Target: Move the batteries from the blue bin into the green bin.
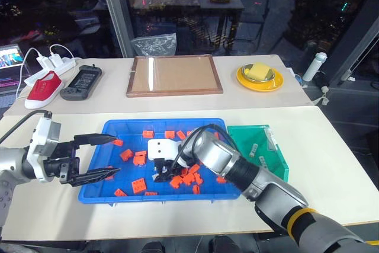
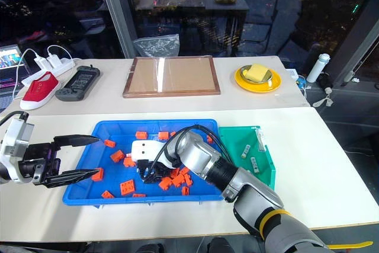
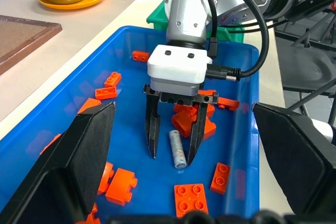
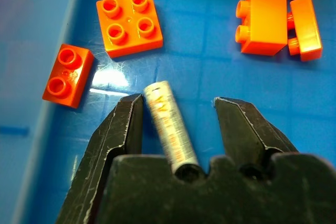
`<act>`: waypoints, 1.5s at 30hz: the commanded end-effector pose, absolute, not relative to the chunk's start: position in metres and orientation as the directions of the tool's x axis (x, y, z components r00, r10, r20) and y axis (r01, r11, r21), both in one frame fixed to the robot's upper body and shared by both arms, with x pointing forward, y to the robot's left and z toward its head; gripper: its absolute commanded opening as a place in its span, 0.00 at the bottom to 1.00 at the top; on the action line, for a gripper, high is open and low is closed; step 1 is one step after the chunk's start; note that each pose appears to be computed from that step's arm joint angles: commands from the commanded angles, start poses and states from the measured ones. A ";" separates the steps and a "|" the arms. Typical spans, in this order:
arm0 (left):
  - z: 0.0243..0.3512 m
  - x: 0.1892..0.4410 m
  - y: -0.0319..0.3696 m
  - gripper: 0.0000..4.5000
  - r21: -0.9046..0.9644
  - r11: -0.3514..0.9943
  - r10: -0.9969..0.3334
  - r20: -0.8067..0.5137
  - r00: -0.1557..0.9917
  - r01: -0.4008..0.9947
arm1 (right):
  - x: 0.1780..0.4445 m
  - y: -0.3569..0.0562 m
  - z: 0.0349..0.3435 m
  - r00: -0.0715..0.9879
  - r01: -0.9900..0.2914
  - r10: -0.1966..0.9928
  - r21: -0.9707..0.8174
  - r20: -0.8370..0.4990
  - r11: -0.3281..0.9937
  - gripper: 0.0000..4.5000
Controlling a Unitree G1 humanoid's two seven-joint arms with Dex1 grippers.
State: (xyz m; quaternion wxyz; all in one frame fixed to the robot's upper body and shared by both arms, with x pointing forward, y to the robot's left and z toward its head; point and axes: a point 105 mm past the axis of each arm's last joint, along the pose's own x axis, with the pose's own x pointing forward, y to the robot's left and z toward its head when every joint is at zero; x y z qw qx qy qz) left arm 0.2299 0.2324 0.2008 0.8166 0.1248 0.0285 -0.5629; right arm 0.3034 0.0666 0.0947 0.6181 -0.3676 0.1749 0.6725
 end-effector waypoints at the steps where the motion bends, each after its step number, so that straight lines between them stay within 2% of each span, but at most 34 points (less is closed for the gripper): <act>1: 0.211 0.230 0.232 1.00 0.224 0.328 -0.910 -0.185 0.371 0.918 | 0.312 0.054 0.087 0.068 -0.960 0.661 -0.229 -0.747 -0.160 0.56; 2: 0.211 0.230 0.232 1.00 0.225 0.328 -0.910 -0.185 0.371 0.918 | 0.312 0.053 0.087 0.066 -0.961 0.660 -0.225 -0.748 -0.159 0.56; 5: 0.211 0.230 0.232 1.00 0.225 0.327 -0.911 -0.183 0.370 0.918 | 0.311 0.053 0.086 0.066 -0.963 0.658 -0.222 -0.750 -0.156 0.41; 8: 0.211 0.230 0.231 1.00 0.225 0.327 -0.912 -0.181 0.369 0.918 | 0.313 0.049 0.086 0.079 -0.958 0.652 -0.238 -0.754 -0.160 0.19; 10: 0.211 0.230 0.231 1.00 0.224 0.324 -0.913 -0.181 0.366 0.919 | 0.319 0.048 0.098 0.107 -0.960 0.693 -0.256 -0.713 -0.115 0.06; 12: 0.212 0.231 0.231 1.00 0.224 0.322 -0.913 -0.182 0.364 0.920 | 0.324 0.045 0.110 0.125 -0.960 0.727 -0.266 -0.676 -0.083 0.06; 15: 0.212 0.233 0.232 1.00 0.226 0.321 -0.913 -0.184 0.363 0.920 | 0.329 0.038 0.138 0.162 -0.907 0.778 -0.402 -0.606 -0.124 0.06; 20: 0.213 0.235 0.237 1.00 0.229 0.314 -0.909 -0.207 0.362 0.921 | 0.318 0.016 0.182 0.149 -0.888 0.815 -0.438 -0.561 -0.138 0.06; 22: 0.214 0.237 0.238 1.00 0.233 0.312 -0.909 -0.208 0.360 0.921 | 0.322 0.002 0.193 0.189 -0.883 0.813 -0.457 -0.551 -0.105 0.06; 26: 0.212 0.242 0.236 1.00 0.237 0.288 -0.915 -0.219 0.340 0.928 | 0.334 -0.060 0.218 0.322 -0.881 0.763 -0.472 -0.561 0.025 0.06; 32: 0.209 0.246 0.233 1.00 0.231 0.271 -0.922 -0.218 0.321 0.934 | 0.330 -0.125 0.222 0.403 -0.889 0.675 -0.441 -0.618 0.127 0.06; 37: 0.209 0.250 0.232 1.00 0.230 0.259 -0.925 -0.219 0.310 0.938 | 0.328 -0.159 0.220 0.443 -0.891 0.637 -0.388 -0.631 0.235 0.06; 45: 0.210 0.253 0.231 1.00 0.229 0.249 -0.929 -0.217 0.298 0.941 | 0.330 -0.181 0.200 0.484 -0.875 0.597 -0.332 -0.640 0.353 0.06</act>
